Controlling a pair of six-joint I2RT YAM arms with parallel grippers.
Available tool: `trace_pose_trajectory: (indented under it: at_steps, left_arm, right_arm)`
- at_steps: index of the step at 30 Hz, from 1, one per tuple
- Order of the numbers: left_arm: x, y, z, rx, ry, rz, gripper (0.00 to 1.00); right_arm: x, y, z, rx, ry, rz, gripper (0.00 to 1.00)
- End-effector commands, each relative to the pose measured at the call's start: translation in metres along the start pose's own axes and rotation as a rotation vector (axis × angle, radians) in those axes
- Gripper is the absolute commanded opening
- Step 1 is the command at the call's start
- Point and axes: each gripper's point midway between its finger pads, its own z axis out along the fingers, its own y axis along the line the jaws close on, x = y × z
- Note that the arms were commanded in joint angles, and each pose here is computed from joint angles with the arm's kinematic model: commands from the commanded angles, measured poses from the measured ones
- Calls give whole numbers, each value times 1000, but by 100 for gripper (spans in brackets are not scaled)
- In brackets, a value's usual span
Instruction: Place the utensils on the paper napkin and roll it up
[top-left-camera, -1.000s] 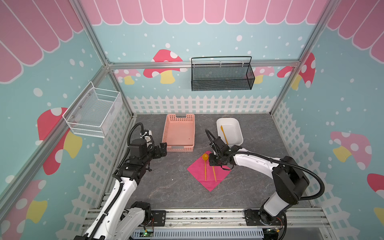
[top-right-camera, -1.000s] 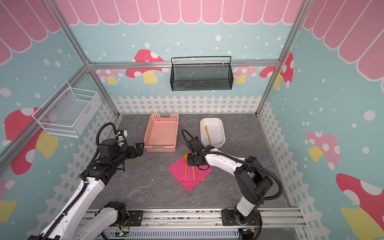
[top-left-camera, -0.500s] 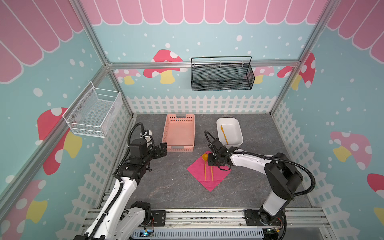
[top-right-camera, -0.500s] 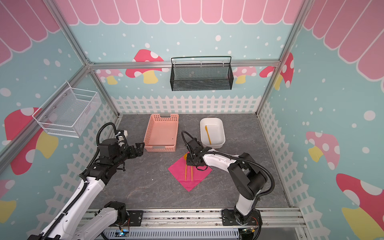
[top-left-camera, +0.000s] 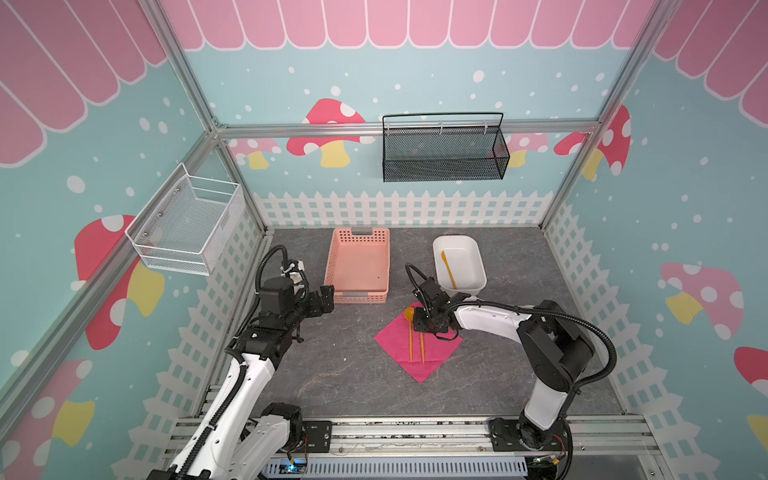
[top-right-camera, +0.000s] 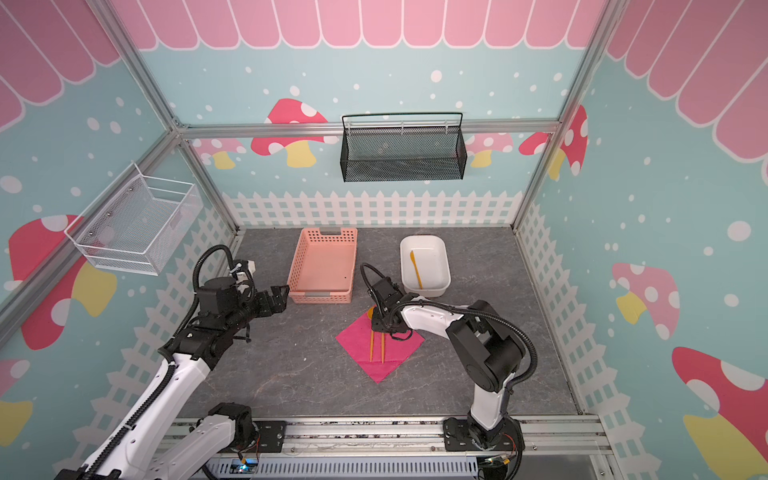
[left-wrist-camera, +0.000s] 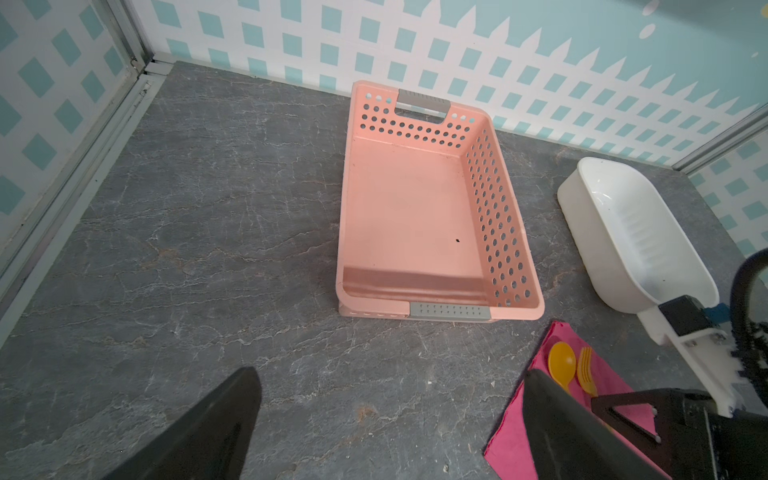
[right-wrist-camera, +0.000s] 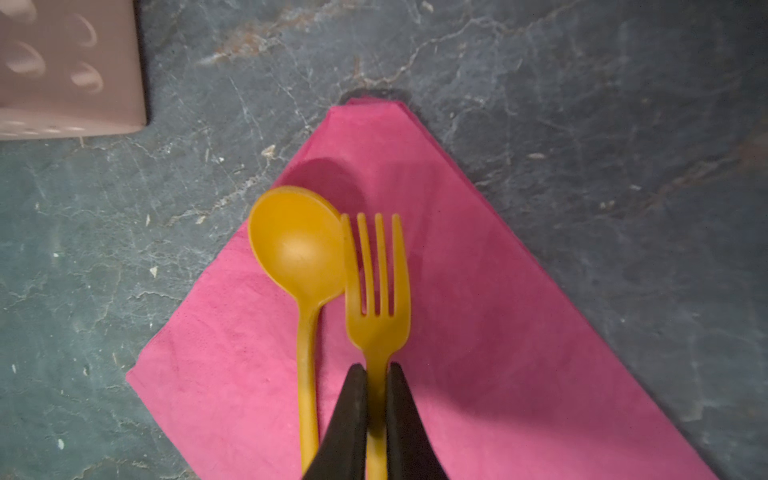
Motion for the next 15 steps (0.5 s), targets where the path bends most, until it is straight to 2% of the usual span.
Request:
trace_pose_trajectory:
  at_steps: [1,15]
  left_arm:
    - [-8,0,-5,-3,-20,-5,100]
    - [-9,2,-7,-8,-31,-4,100]
  right_arm:
    - [-3,0,3,21,-3,20,12]
    - [-5,-5,2,55,-6,39,12]
